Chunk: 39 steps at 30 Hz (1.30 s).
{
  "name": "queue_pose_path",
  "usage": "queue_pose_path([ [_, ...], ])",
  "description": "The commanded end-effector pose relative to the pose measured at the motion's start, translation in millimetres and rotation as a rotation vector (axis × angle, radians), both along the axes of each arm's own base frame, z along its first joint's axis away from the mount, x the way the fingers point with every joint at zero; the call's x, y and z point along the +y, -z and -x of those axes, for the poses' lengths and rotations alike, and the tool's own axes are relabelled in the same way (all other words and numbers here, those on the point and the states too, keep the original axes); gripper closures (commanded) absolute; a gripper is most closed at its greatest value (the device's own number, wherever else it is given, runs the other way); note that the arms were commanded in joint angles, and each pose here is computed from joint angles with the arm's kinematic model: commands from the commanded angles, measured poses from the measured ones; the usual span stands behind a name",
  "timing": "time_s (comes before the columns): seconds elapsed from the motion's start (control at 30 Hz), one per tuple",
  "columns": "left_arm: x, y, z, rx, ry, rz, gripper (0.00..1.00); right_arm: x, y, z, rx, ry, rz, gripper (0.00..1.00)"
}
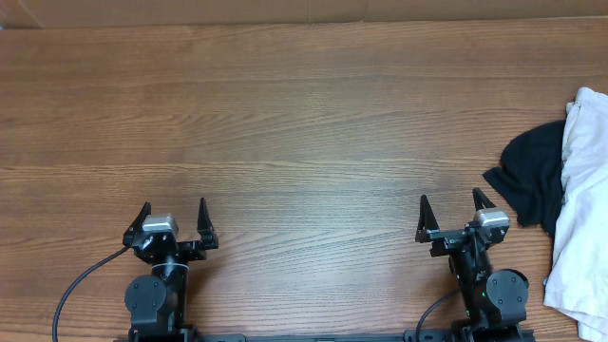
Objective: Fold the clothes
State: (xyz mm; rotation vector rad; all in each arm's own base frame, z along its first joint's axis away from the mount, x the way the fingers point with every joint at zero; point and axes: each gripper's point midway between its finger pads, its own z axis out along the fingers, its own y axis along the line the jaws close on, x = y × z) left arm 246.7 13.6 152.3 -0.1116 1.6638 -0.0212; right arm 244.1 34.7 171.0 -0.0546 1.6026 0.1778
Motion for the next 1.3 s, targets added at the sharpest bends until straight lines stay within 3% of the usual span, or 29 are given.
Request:
queue_pose_path([
  [0.0, 0, 2, 0, 0.006, 0.002, 0.023, 0.00, 2, 2, 0, -0.002, -0.012, 0.003, 0.00],
  [1.0, -2, 2, 0, 0.004, 0.014, 0.039, 0.00, 12, 0, 2, -0.011, -0.067, 0.000, 0.00],
  [1.27, -36, -16, 1, -0.066, 0.211, 0.048, 0.00, 24, -33, 7, -0.144, -0.145, -0.022, 0.00],
])
